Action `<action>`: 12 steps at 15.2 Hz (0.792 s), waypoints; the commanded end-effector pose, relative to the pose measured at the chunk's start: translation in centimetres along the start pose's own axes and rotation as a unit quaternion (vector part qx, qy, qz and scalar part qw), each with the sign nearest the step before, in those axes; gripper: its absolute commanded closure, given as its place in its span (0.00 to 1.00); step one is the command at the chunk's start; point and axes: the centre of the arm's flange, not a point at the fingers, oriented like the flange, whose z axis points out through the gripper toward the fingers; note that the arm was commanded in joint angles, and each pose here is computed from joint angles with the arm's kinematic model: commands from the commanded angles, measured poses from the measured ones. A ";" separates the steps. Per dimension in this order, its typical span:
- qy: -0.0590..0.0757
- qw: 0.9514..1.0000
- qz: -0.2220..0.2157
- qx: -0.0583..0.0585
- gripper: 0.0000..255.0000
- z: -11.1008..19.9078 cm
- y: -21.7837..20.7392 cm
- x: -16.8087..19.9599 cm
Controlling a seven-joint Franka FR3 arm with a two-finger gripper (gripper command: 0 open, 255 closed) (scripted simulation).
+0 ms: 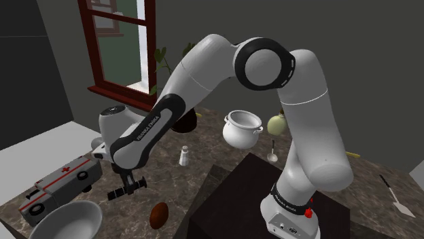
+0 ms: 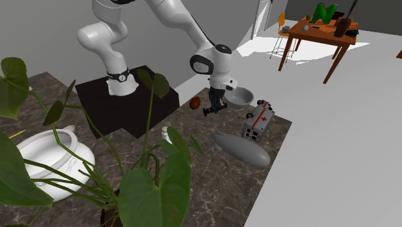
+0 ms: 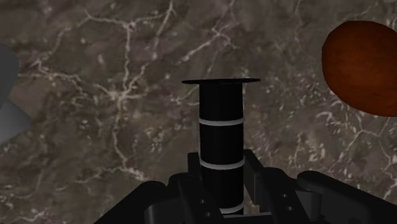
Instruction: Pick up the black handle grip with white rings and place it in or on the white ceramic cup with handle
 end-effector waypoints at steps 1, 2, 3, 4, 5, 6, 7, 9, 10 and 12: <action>0.000 1.000 0.000 0.000 1.00 -1.1 -0.1 0.0; 0.000 1.000 0.000 0.000 1.00 -1.6 -0.1 0.0; 0.000 1.000 0.000 0.000 1.00 -2.1 -0.2 0.0; 0.000 1.000 0.000 0.000 1.00 -2.6 -0.2 0.0; 0.000 1.000 0.000 0.000 1.00 -3.2 -0.2 0.0; 0.000 1.000 0.000 0.000 1.00 -3.7 -0.3 -0.1; 0.000 1.000 0.000 0.000 1.00 -4.2 -0.3 -0.1; 0.000 1.000 0.000 0.000 1.00 -5.3 -0.4 -0.1; 0.000 1.000 0.000 0.000 1.00 -5.8 -0.5 -0.1; 0.000 1.000 0.000 0.000 1.00 -6.9 -0.5 -0.1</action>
